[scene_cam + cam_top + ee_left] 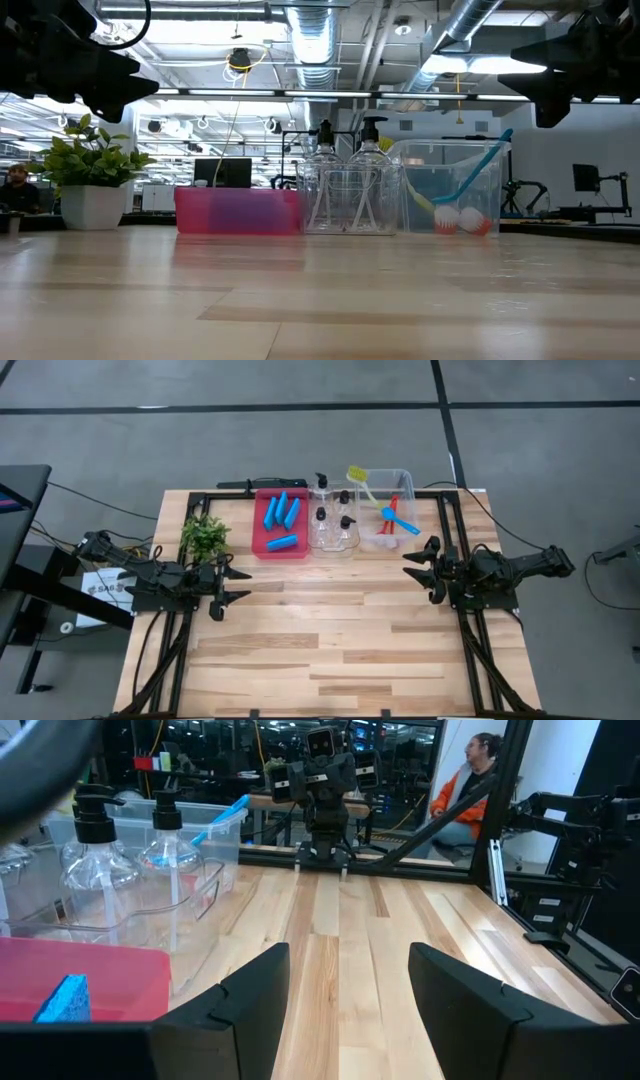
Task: Pick & Place Kitchen Sink Supplies
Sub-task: Return to Home Position
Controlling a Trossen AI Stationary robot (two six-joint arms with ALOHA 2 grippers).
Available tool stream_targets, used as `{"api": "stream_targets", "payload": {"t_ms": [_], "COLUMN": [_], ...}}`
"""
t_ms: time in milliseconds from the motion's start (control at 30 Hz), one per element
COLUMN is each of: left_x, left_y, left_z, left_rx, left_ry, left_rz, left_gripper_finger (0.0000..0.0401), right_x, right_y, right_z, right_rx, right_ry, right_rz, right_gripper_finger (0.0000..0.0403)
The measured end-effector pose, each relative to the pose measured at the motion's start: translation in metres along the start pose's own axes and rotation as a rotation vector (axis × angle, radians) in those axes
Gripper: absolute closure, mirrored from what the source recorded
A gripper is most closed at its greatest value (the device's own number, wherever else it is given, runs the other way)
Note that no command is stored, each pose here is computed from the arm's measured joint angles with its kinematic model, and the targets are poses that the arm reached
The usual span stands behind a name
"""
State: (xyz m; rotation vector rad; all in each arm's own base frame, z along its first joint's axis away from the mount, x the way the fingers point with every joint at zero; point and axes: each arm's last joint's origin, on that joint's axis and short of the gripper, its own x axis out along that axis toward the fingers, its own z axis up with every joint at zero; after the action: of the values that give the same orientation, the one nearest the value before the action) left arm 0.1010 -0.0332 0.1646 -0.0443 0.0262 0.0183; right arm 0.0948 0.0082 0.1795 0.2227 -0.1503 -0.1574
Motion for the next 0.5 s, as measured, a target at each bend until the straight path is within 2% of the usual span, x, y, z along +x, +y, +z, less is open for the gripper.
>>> {"api": "stream_targets", "payload": {"t_ms": [500], "left_x": [0.0000], "left_y": [0.0000], "left_z": [0.0000], "left_rx": [0.000], "left_ry": [0.000], "left_rz": [0.000], "left_gripper_finger": [0.0193], "right_x": [0.0000], "right_y": [0.0000], "right_z": [0.0000], "right_rx": [0.000], "right_ry": [0.000], "right_rz": [0.000], "right_gripper_finger": [0.0206]}}
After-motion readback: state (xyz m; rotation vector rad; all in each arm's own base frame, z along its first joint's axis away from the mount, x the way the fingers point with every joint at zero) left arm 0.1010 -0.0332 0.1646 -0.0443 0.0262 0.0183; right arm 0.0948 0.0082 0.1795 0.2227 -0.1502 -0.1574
